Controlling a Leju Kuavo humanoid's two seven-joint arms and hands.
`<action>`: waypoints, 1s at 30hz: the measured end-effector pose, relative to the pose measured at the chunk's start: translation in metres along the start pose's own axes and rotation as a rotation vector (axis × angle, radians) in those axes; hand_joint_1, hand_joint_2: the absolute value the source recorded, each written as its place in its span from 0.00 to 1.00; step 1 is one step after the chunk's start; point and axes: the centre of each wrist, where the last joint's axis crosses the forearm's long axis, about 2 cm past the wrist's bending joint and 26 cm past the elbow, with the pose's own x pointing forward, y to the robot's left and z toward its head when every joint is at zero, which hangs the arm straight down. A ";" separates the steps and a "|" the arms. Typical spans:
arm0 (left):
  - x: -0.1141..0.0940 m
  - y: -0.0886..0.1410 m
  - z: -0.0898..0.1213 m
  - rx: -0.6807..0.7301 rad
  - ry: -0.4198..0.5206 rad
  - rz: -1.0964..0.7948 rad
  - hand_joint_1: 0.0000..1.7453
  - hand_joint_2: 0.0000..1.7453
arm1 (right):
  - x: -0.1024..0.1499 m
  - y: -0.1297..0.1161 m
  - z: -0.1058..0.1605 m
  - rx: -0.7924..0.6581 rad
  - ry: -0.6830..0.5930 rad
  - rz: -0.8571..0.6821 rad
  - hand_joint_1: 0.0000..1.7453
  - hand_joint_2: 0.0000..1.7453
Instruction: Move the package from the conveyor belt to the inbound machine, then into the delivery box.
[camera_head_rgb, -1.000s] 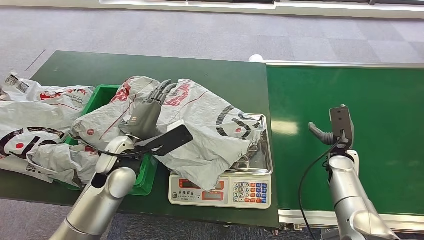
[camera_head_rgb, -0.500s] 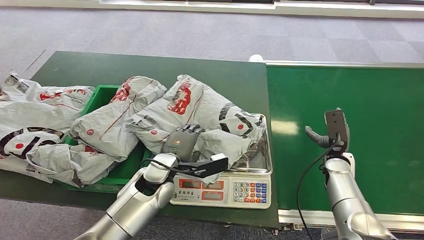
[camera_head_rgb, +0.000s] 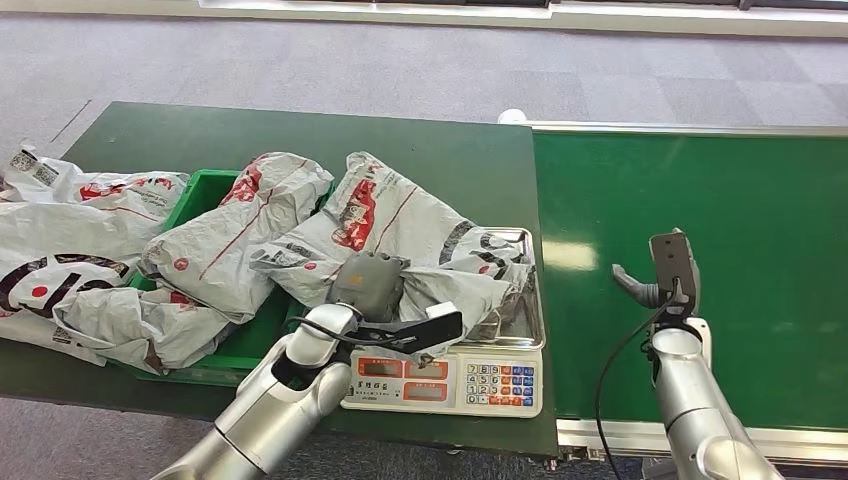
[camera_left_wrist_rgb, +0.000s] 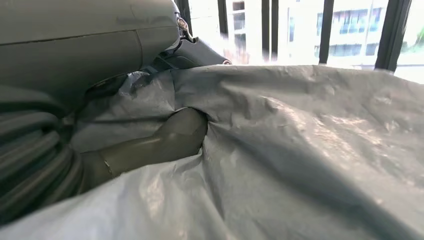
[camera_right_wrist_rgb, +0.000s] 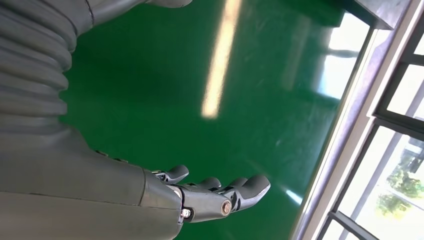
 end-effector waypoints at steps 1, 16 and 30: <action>0.001 0.006 0.001 0.043 -0.014 0.025 1.00 1.00 | -0.002 0.000 0.002 0.000 0.001 0.000 0.00 1.00; -0.070 0.142 0.061 0.770 0.061 0.127 1.00 1.00 | -0.021 -0.015 0.022 -0.030 -0.013 0.000 0.00 1.00; -0.272 0.135 0.146 0.619 0.679 -0.118 1.00 1.00 | -0.012 -0.013 0.017 -0.028 -0.022 0.006 0.00 1.00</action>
